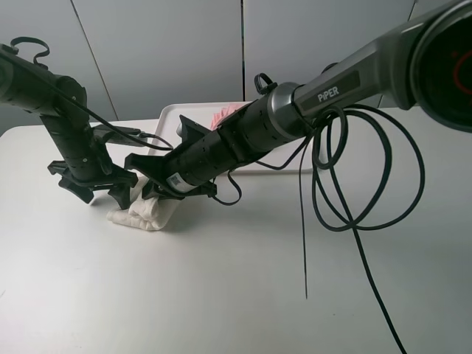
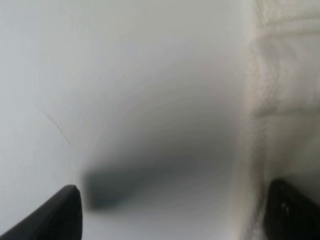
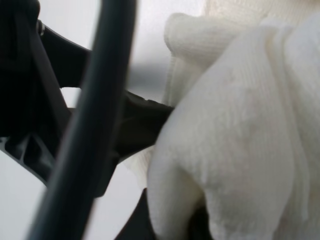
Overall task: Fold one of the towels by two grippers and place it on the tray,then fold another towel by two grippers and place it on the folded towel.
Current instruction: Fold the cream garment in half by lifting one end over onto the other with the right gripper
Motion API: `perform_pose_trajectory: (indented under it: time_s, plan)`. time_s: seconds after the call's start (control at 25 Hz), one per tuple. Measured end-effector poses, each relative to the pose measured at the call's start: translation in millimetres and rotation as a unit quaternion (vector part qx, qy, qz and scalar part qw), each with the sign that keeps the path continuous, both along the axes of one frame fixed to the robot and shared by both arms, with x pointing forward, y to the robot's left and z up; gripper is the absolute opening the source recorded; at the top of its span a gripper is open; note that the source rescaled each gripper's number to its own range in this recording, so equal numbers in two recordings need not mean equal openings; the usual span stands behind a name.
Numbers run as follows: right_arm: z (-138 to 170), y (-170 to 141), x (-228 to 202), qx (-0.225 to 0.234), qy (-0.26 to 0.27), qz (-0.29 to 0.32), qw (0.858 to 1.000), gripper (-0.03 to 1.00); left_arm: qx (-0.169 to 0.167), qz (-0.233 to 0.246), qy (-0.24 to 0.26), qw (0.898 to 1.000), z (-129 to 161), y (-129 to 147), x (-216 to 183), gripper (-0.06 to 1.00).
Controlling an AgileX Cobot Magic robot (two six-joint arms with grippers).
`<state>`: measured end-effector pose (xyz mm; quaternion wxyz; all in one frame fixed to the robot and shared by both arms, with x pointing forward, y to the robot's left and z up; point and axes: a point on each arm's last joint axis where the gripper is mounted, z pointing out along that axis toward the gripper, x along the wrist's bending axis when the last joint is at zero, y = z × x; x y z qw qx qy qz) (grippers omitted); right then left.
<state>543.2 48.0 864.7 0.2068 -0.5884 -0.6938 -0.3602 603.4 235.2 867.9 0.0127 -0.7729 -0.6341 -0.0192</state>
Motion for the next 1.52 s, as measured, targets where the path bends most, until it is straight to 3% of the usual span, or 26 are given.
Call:
perform_pose_trajectory:
  time_s: [0.36,0.88,1.08,1.24,1.52]
  plan:
    - [0,0,0,0.000,-0.001,0.000,1.000,0.05,0.006,-0.010,0.000,1.000,13,3,-1,0.97]
    - [-1,0,-1,-0.004,0.001,0.006,1.000,0.06,0.000,-0.009,-0.056,0.998,83,8,32,0.96]
    - [4,6,-3,0.032,0.025,-0.018,0.999,0.22,-0.002,-0.017,-0.071,0.997,96,6,39,0.96]
    - [10,19,-10,0.050,0.005,-0.009,0.999,0.33,-0.002,-0.027,-0.079,0.996,106,6,44,0.96]
    - [25,42,-16,0.055,-0.044,0.004,0.997,0.70,0.000,-0.041,-0.073,0.996,108,6,44,0.96]
